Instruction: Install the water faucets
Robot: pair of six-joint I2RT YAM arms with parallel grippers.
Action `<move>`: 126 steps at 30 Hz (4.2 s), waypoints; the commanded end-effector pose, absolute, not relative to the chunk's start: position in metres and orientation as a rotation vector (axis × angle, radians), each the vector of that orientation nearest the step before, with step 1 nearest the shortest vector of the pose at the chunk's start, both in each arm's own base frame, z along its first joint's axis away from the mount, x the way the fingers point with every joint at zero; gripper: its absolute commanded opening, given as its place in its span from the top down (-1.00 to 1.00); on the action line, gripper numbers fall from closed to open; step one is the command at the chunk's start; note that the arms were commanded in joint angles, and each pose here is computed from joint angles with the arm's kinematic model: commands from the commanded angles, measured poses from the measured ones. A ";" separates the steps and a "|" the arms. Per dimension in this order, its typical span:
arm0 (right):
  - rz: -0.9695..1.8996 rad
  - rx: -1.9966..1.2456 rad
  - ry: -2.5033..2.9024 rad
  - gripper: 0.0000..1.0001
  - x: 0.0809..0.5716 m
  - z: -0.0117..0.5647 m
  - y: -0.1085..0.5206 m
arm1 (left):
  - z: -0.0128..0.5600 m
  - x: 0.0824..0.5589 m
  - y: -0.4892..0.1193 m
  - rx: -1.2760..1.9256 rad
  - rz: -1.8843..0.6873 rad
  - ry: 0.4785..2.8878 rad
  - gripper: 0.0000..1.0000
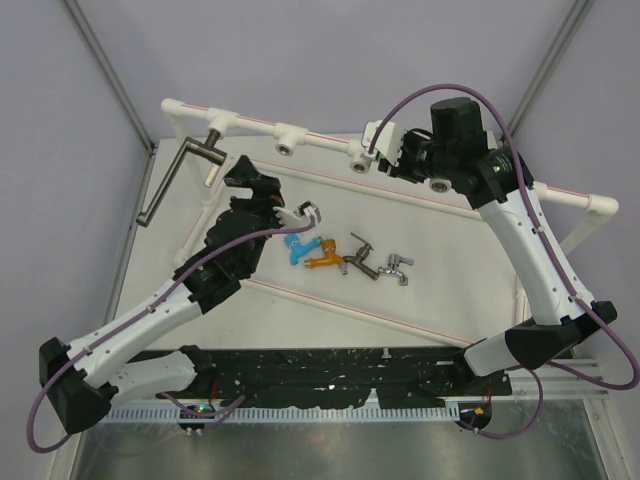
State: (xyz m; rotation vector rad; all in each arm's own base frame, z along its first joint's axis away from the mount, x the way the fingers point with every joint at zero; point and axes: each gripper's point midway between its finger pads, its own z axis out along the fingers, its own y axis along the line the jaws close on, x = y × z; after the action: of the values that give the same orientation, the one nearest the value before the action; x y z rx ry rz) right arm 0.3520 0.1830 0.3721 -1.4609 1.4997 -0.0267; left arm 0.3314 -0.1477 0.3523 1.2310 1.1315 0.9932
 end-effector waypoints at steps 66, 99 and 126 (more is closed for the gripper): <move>0.195 -1.525 1.422 0.90 0.319 0.371 0.213 | 0.403 0.358 -0.047 0.150 -0.601 1.873 1.00; 0.192 -1.520 1.423 0.90 0.320 0.372 0.214 | 0.355 0.345 -0.156 0.826 0.456 1.690 -0.55; 0.198 -1.522 1.430 0.90 0.320 0.369 0.213 | 0.421 0.374 -0.037 -0.270 -0.896 1.615 -0.78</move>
State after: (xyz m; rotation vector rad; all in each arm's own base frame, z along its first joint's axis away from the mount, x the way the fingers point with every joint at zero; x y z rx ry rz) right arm 0.3516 0.1843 0.3715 -1.4581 1.4997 -0.0102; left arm 0.3768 -0.0201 0.3860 -0.3463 1.7021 -0.7455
